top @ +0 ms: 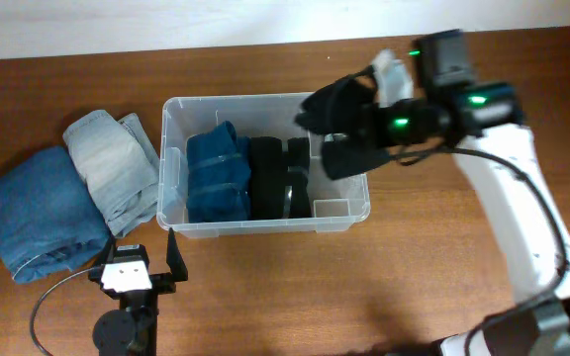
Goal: Pack container
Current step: 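Lift the black sock and carry it left into the bin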
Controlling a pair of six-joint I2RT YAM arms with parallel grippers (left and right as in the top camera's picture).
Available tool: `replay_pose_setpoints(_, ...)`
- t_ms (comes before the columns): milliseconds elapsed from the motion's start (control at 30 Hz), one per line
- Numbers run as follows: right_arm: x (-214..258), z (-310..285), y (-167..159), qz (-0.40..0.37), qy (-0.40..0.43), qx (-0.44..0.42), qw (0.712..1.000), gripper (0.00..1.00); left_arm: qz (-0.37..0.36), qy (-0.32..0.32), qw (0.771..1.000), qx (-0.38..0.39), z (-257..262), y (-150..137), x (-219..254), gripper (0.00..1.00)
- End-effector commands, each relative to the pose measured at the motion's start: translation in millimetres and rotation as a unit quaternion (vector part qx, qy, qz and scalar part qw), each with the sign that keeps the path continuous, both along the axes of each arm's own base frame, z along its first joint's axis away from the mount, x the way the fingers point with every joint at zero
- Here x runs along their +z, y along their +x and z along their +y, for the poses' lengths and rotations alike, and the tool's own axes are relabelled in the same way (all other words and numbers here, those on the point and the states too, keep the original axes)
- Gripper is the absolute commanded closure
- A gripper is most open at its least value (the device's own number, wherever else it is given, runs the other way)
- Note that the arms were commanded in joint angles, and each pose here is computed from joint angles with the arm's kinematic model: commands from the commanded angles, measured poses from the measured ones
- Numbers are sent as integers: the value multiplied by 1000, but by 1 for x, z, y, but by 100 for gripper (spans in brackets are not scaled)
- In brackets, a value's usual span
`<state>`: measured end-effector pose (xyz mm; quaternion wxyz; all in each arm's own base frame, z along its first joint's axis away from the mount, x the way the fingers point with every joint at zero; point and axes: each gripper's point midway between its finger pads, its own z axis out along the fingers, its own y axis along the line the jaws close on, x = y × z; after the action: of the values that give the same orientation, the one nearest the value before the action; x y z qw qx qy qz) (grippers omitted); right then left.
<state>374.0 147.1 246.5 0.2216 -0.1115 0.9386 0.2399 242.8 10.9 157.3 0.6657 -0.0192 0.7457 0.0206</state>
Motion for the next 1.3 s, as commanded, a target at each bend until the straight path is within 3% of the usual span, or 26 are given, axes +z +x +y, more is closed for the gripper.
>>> replay_pose_setpoints(0,-23,12,10,31,-38,-59,997,87,0,7,1000,-3,0,0,-1,1)
replay_pose_setpoints(300,-70,34,13,114,-52,-143,982,91,0,7,1000,-3,0,0,-1,1)
replay_pose_setpoints(567,-104,41,14,154,-69,-149,974,96,0,7,1000,-3,0,0,-1,1)
replay_pose_setpoints(1267,-122,34,12,180,-86,-211,957,96,0,7,1000,-3,0,0,-1,1)
